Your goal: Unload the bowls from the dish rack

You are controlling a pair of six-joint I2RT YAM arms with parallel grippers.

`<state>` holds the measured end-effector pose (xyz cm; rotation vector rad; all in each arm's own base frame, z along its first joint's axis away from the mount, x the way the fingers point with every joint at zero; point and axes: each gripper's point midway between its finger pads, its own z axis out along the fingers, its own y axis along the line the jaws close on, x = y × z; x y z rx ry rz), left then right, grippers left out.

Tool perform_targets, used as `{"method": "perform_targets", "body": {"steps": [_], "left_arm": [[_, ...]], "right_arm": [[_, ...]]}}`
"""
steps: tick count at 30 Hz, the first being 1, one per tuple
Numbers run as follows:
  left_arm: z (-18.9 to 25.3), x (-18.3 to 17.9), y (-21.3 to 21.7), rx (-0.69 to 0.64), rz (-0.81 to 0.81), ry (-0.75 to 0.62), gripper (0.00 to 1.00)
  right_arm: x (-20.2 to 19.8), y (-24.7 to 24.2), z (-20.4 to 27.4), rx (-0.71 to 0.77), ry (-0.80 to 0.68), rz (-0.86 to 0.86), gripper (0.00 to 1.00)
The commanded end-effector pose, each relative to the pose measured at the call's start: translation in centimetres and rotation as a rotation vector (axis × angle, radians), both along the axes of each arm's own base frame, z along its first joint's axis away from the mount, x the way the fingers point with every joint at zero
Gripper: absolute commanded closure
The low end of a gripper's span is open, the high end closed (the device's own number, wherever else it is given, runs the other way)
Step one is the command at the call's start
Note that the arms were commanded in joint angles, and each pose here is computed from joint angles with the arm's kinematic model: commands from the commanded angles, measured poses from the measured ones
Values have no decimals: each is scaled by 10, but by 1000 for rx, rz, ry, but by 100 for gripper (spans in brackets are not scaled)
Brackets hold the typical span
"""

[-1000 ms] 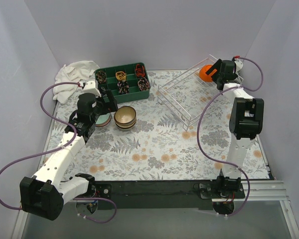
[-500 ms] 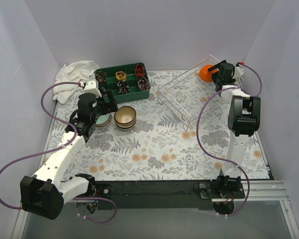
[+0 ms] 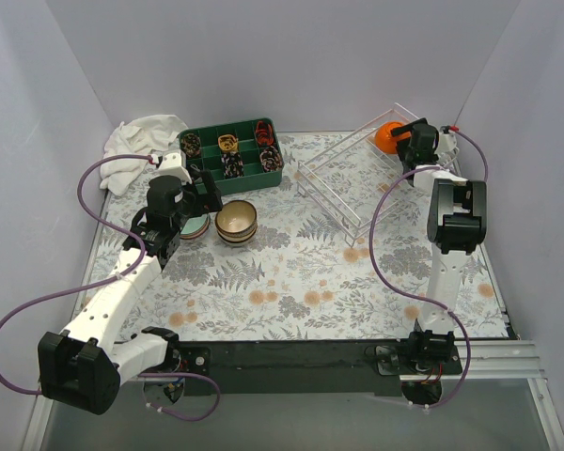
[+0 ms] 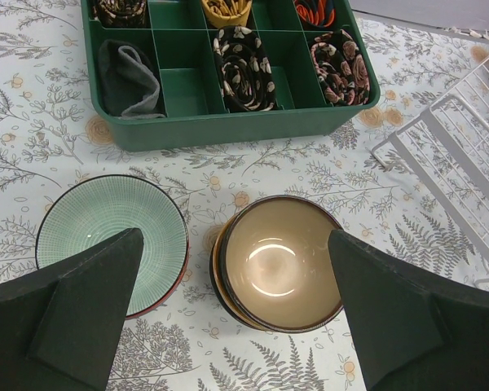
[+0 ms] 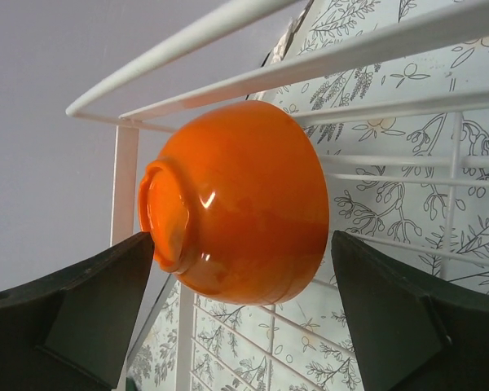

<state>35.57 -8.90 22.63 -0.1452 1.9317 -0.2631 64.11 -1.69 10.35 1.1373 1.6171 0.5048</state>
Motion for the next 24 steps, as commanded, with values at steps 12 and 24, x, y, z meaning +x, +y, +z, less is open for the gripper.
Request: {"method": "perform_targets", "body": {"steps": [12, 24], "left_arm": [[3, -1, -2, 14, -14, -11, 2], [4, -2, -5, 9, -32, -16, 2]], "right_arm": [[9, -3, -33, 99, 2, -55, 1], [2, -3, -29, 139, -11, -64, 38]]}}
